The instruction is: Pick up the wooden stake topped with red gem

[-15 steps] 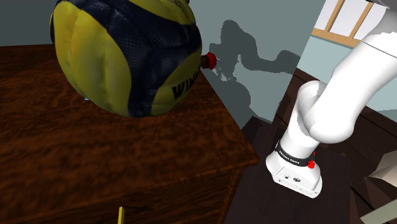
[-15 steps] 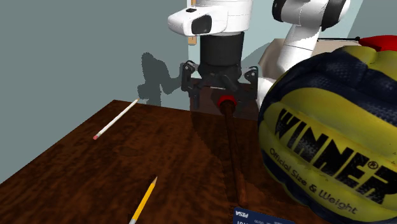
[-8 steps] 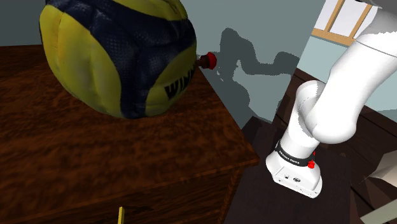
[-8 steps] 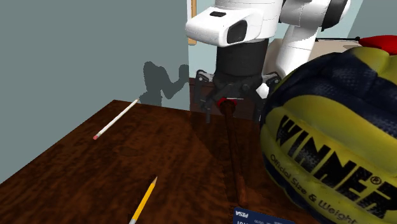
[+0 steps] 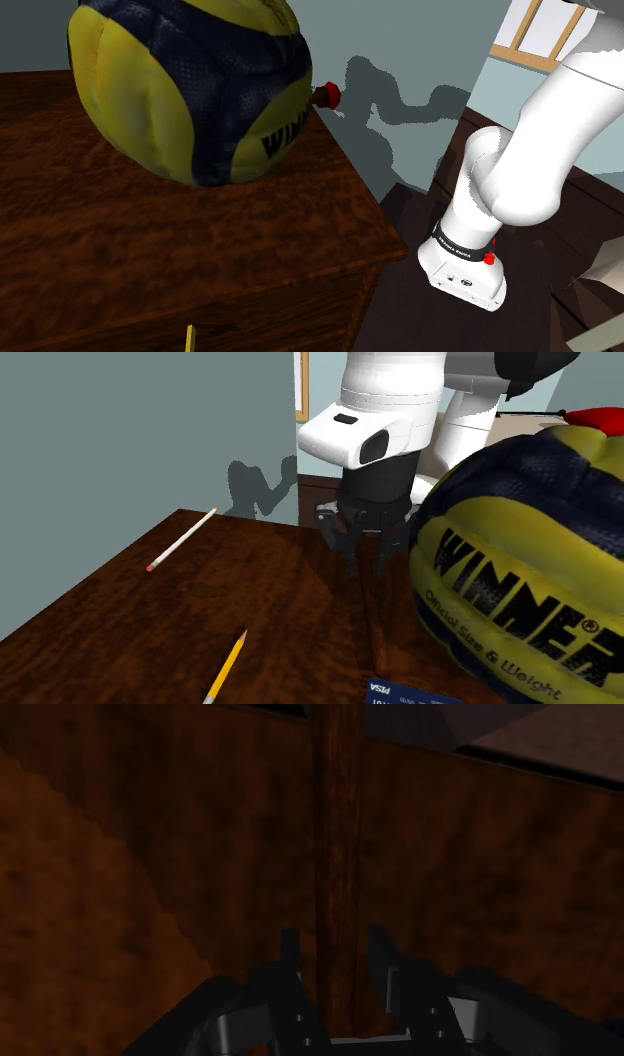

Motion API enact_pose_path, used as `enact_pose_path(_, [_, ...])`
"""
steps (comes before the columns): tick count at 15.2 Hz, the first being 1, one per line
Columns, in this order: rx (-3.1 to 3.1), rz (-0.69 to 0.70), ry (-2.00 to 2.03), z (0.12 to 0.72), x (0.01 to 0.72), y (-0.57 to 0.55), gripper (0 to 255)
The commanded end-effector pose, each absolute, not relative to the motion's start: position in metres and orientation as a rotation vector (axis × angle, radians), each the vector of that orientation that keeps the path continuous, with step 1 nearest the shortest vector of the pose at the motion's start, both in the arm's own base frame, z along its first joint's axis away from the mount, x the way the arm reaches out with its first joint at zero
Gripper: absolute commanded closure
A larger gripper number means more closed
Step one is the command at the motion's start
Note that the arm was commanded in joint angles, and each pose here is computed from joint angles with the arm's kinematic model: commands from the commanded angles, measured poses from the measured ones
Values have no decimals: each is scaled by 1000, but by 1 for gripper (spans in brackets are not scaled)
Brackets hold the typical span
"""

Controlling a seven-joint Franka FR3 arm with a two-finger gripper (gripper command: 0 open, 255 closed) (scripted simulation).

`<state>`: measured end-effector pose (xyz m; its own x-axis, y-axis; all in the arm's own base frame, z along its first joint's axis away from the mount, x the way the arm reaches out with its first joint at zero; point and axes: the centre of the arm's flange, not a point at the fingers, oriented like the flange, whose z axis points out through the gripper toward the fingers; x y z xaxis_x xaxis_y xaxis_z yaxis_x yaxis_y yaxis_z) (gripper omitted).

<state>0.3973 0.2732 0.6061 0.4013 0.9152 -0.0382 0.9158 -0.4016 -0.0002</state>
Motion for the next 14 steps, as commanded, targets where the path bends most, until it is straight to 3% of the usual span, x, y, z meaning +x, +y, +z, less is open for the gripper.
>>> enact_pose_path(1, [2611,-52,1709,605,397,274,255])
enact_pose_path(14, [2611,-52,1709,636,397,274,255])
